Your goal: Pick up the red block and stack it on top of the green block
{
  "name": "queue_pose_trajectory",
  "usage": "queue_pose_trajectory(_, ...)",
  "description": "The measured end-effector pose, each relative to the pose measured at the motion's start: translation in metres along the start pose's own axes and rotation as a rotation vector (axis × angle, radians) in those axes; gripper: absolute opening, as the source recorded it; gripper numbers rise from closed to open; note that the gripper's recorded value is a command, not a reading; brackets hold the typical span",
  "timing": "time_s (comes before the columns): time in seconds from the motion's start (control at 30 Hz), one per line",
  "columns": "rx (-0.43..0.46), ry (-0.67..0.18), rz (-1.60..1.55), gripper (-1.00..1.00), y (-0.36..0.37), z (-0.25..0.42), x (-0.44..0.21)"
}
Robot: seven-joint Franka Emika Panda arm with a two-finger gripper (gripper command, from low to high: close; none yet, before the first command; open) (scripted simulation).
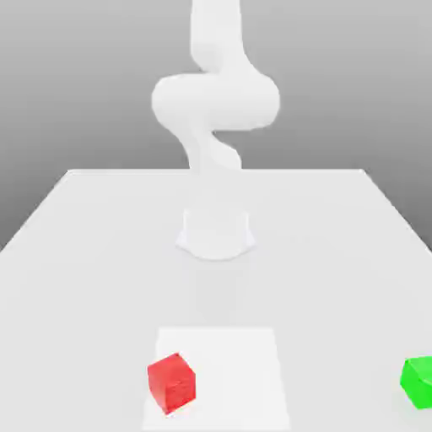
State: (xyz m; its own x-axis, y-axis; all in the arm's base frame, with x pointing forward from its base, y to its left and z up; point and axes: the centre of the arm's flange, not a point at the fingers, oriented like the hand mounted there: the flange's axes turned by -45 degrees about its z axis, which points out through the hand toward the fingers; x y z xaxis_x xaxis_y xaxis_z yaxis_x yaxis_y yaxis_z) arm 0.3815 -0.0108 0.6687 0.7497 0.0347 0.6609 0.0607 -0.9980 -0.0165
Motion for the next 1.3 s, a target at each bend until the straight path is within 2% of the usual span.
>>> queue_pose_trajectory(0.2, 0.107, -0.184, -0.116, 0.00, 0.019, 0.131, -0.028)
queue_pose_trajectory(0.4, 0.173, -0.356, -0.235, 0.00, 0.028, 0.243, -0.087)
queue_pose_trajectory(0.6, 0.198, -0.524, -0.364, 0.00, 0.040, 0.327, -0.166)
queue_pose_trajectory(0.77, 0.188, -0.663, -0.485, 0.00, 0.058, 0.372, -0.236)
queue_pose_trajectory(0.83, 0.182, -0.695, -0.520, 0.00, 0.062, 0.385, -0.257)
queue_pose_trajectory(1.0, 0.180, -0.705, -0.533, 0.00, 0.065, 0.421, -0.290)
queue_pose_trajectory(1.03, 0.181, -0.707, -0.532, -1.00, 0.065, 0.428, -0.297)
queue_pose_trajectory(1.3, 0.181, -0.707, -0.533, -1.00, 0.065, 0.425, -0.294)
